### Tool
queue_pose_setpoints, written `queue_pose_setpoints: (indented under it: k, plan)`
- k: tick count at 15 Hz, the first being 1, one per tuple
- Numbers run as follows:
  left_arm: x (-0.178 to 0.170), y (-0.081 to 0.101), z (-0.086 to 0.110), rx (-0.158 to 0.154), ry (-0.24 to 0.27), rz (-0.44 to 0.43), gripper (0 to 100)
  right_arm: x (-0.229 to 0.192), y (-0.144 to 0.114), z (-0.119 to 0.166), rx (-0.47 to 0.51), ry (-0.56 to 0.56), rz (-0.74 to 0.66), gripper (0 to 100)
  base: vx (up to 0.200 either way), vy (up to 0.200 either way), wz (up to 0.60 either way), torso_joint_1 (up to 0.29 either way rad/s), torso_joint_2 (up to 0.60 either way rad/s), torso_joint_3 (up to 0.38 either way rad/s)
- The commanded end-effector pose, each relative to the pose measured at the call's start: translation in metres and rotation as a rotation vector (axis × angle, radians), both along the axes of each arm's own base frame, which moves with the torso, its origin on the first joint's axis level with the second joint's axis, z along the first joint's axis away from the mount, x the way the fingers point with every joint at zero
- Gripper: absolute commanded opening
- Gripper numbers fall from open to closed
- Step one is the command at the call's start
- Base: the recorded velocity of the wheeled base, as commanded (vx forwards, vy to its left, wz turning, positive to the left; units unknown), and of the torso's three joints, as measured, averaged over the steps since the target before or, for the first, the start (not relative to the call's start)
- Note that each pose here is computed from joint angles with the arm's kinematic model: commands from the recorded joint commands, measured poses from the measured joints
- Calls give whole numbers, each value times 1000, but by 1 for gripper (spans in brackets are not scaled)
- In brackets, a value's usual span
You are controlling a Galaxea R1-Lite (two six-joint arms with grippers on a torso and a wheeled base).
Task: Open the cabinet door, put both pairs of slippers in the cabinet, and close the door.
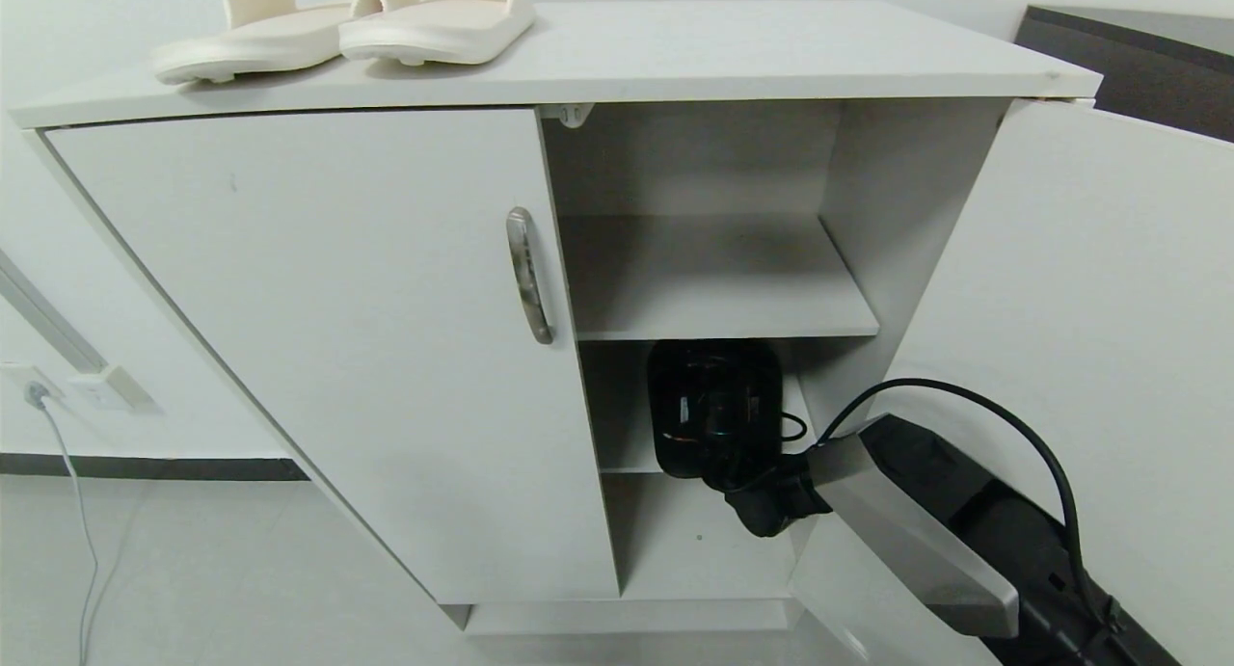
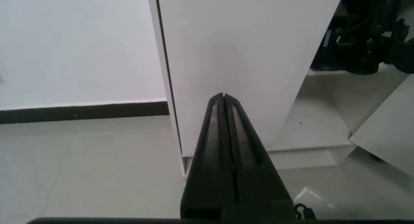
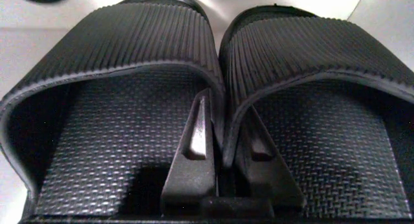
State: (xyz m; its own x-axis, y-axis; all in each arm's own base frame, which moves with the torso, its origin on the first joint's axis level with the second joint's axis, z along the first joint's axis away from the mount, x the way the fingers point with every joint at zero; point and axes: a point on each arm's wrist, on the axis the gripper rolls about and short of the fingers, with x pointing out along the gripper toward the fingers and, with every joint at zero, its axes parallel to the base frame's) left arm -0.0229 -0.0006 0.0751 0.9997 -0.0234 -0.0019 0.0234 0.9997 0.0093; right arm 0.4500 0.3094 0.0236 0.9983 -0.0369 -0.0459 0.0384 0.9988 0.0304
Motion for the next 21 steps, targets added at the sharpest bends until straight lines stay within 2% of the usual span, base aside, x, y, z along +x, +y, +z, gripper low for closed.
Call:
queue_pose_setpoints:
  k: [1, 7, 8, 11, 14, 17, 21]
  plan:
    - [0, 0, 0, 0, 1, 0, 0, 2, 1, -4, 2, -4, -1, 0, 0, 0, 0, 0, 0, 0]
    - [0, 0, 0, 0, 1, 0, 0, 5, -1, -2, 9, -3, -6, 0, 0, 0, 0, 0, 0, 0]
    - [0, 0, 0, 0, 1, 0, 0, 5, -1, -2, 9, -3, -6, 100, 0, 0, 0, 0, 0, 0]
    - [0, 0, 0, 0, 1, 0, 0, 2, -3, -10, -10, 23, -10, 100, 0, 0, 0, 0, 0, 0]
    - [0, 0, 0, 0, 1, 0, 0, -8, -3, -4, -11, 16, -1, 100, 0, 0, 0, 0, 0, 0]
    - [0, 0, 0, 0, 1, 0, 0, -37, -6, 22, -1, 2, 25, 100, 0, 0, 0, 0, 0, 0]
    - [0, 0, 0, 1, 1, 0, 0, -85, -14, 35, 1, -3, 76, 100, 0, 0, 0, 0, 0, 0]
